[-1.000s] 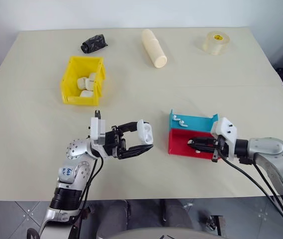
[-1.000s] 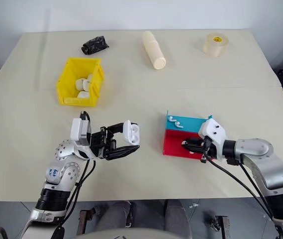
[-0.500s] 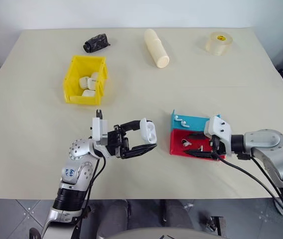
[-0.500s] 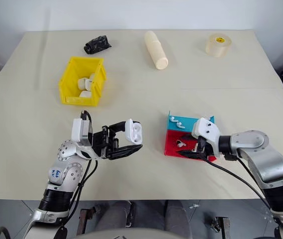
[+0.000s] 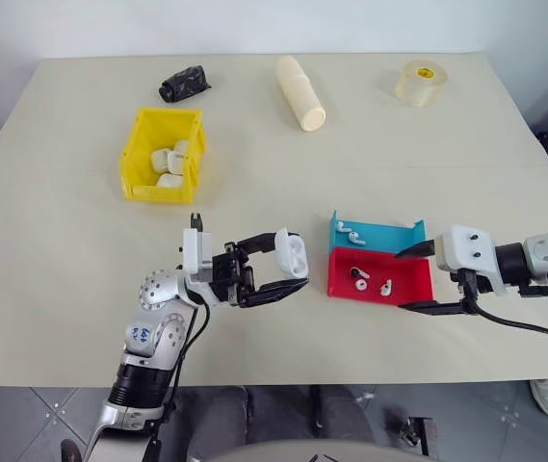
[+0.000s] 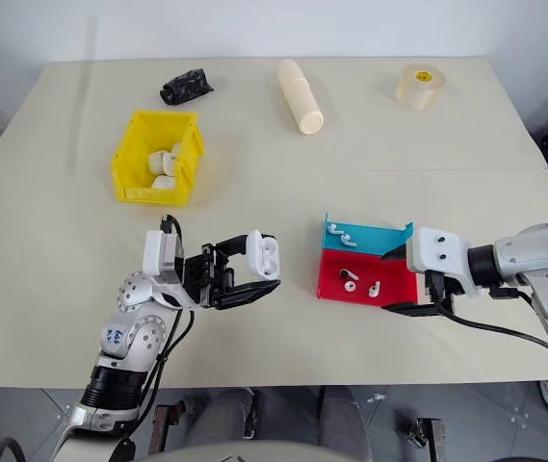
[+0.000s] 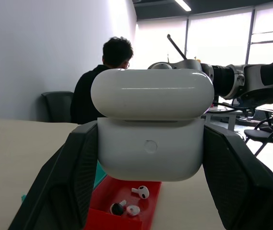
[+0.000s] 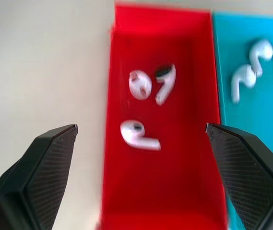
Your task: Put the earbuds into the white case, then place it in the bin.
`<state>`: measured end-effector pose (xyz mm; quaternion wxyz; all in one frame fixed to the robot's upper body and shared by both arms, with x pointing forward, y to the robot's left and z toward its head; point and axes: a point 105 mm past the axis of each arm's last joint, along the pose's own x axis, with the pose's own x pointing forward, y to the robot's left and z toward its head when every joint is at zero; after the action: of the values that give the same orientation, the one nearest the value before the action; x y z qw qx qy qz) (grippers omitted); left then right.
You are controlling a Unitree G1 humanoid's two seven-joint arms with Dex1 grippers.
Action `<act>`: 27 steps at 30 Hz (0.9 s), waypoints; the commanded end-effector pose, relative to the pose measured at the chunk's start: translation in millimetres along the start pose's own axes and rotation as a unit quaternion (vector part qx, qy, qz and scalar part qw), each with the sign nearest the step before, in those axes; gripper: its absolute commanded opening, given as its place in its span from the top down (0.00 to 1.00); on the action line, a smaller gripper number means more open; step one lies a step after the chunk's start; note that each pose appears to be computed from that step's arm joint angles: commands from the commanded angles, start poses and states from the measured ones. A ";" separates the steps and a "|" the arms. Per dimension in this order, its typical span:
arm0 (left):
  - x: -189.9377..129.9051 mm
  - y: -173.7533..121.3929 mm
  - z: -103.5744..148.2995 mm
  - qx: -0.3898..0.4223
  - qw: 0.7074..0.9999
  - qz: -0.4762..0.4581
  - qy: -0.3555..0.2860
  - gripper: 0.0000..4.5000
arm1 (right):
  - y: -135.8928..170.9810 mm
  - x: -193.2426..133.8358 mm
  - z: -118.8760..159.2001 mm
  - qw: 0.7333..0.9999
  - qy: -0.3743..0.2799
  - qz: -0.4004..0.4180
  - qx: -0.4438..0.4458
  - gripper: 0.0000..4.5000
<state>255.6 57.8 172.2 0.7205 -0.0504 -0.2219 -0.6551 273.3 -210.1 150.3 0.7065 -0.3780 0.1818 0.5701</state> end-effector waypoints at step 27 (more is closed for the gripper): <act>5.0 1.1 4.5 0.005 1.000 0.010 -0.009 0.38 | -6.7 20.8 2.1 0.961 0.076 0.107 -0.244 0.57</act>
<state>258.8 56.2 171.6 0.7312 -0.0572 -0.2156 -0.6447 285.0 -197.4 135.3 0.5261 -0.5490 0.1395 0.6343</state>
